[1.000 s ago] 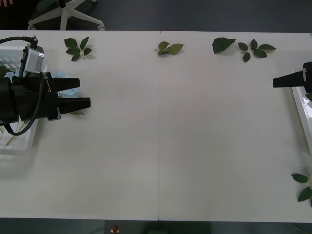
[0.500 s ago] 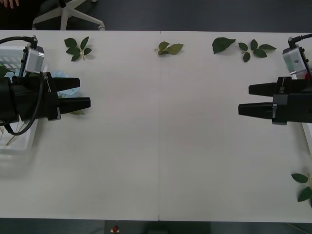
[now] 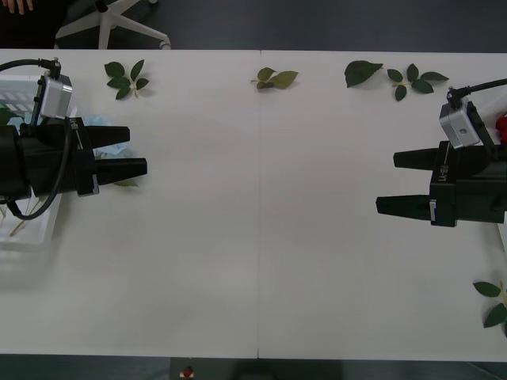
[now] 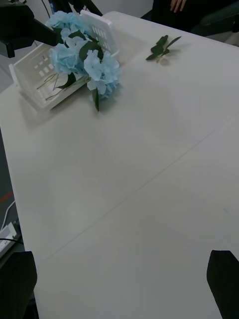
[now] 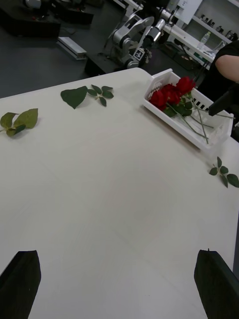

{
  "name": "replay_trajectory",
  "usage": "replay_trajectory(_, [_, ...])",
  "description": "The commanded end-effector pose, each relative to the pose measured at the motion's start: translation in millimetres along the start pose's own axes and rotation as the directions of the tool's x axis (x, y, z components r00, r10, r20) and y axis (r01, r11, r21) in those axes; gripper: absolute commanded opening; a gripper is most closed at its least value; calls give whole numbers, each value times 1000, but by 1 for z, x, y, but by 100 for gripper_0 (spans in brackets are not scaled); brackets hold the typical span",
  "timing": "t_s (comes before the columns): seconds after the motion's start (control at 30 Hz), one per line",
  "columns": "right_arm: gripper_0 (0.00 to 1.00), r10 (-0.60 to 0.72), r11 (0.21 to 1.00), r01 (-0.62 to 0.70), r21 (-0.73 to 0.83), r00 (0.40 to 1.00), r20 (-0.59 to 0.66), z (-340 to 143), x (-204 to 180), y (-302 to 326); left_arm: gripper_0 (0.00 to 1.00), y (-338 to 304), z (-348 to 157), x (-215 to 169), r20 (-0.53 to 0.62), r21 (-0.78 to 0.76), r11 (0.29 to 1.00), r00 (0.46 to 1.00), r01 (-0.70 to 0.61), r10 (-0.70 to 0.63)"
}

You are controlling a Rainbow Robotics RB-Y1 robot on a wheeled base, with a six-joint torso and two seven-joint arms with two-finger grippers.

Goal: Put the red flowers into the right box and the blue flowers into the left box

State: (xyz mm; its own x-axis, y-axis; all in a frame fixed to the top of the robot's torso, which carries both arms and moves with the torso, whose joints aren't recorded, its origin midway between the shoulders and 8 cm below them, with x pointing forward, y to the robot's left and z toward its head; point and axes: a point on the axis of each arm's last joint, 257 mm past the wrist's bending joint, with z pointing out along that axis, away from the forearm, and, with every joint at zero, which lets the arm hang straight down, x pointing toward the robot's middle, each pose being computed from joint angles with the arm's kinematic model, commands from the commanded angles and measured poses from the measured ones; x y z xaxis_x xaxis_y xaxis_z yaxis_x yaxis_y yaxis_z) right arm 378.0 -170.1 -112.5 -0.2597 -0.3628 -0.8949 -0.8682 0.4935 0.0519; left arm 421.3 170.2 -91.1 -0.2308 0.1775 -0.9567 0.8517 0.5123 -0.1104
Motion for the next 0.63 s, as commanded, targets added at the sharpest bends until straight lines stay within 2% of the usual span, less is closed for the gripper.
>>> replay_trajectory(0.03, [100, -54, 998, 54, -8, 998, 18, 3, -6, 7, 89, -5, -2, 0, -7, 10, 999, 999, -54, 54])
replay_trajectory(0.63, [100, -35, 999, 36, -13, 999, 35, 6, -6, 9, 89, -5, -2, 0, -7, 10, 999, 999, -54, 54])
